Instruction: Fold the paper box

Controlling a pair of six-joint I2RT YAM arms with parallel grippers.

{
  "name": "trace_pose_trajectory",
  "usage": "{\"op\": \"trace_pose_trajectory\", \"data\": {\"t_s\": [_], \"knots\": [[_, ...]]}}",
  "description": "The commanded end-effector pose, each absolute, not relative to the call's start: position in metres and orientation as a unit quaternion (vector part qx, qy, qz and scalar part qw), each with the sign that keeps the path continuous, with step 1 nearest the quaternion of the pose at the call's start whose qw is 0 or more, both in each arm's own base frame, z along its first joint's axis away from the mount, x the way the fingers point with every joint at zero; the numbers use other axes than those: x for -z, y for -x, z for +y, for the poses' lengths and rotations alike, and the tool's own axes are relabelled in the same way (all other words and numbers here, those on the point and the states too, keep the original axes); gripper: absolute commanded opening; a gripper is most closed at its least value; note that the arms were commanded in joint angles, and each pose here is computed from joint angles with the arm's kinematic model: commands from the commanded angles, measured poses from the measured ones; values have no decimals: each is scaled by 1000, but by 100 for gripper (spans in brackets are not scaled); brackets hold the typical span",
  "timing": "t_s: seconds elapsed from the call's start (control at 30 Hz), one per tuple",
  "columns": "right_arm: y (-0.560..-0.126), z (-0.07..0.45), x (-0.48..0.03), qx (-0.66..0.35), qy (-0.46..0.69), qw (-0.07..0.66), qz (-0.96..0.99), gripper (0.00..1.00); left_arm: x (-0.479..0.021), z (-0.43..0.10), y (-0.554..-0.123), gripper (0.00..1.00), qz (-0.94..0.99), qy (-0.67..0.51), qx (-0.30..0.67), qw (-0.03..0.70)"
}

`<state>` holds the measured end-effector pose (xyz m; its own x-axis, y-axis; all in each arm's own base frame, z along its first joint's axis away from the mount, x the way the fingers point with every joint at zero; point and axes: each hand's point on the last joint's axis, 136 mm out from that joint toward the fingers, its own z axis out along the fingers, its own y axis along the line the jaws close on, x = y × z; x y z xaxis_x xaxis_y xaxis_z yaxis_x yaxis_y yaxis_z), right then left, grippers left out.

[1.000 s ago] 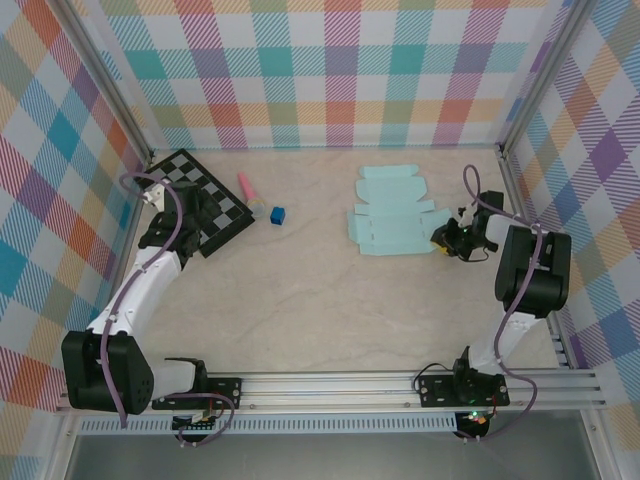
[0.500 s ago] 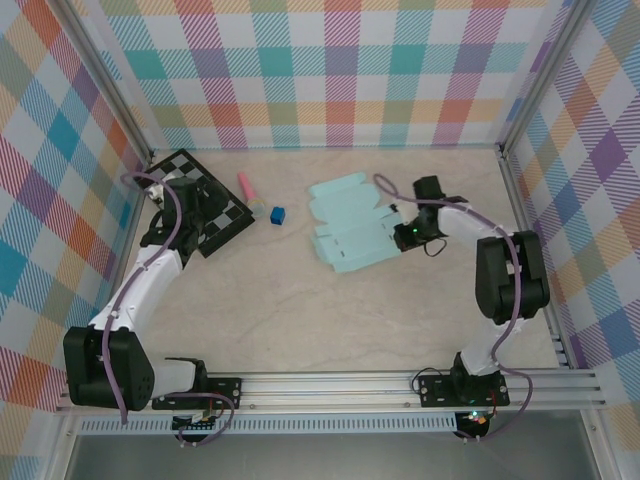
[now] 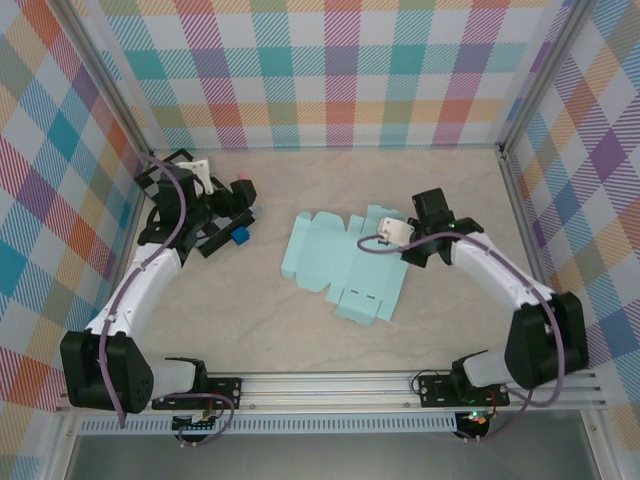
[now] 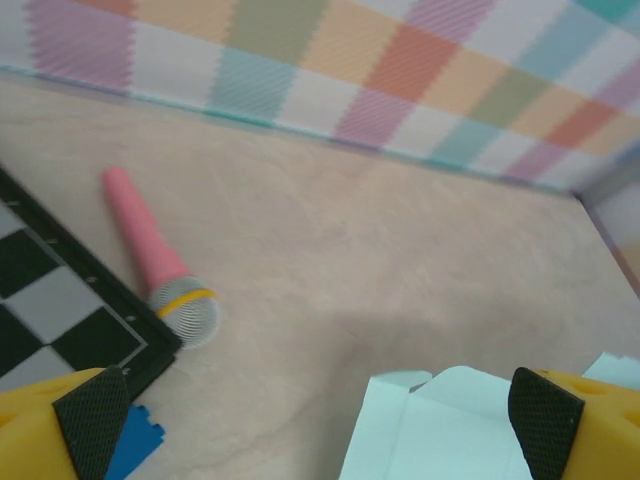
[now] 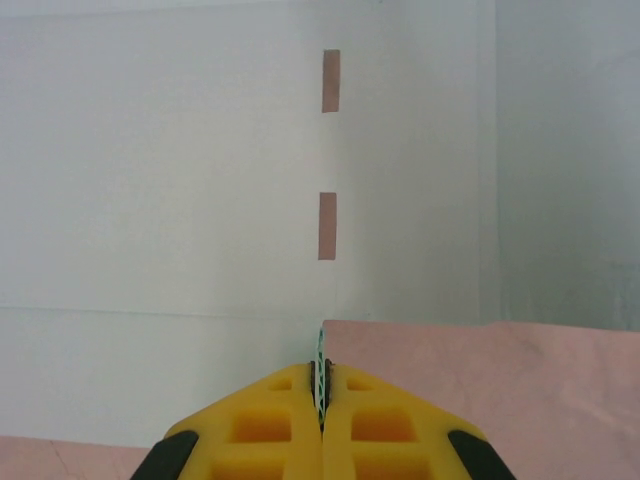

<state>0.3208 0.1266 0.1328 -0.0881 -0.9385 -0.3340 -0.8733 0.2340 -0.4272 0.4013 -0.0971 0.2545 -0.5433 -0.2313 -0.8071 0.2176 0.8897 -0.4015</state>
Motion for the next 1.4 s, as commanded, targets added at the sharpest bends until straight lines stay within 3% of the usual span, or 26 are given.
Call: {"op": "trace_pose_trajectory", "data": {"t_s": [0.0,0.2,0.77,0.9,1.03,1.23,1.27,1.33,1.37], "knots": [[-338,135,-155,99,683,328,646,0,-254,-149,-389,100,835,-144,279,453],[-334,132,-161,115,714,312,616,0,-248,-206,-375,100,809,-284,299,419],[-291,141,-183,93,783,296,539,4,-203,-314,-345,98,761,-444,359,307],[-290,141,-182,93,785,293,538,3,-196,-332,-331,85,750,-480,331,314],[-289,143,-188,89,785,300,534,2,-186,-333,-319,84,744,-492,324,315],[-286,146,-194,84,785,309,531,2,-183,-333,-308,78,655,-557,305,410],[-286,146,-195,84,785,310,530,2,-181,-334,-310,74,656,-556,303,410],[-285,145,-196,85,785,309,530,1,-178,-336,-312,56,661,-562,303,394],[-284,146,-198,85,785,311,529,2,-177,-338,-311,52,662,-566,310,381]]}}
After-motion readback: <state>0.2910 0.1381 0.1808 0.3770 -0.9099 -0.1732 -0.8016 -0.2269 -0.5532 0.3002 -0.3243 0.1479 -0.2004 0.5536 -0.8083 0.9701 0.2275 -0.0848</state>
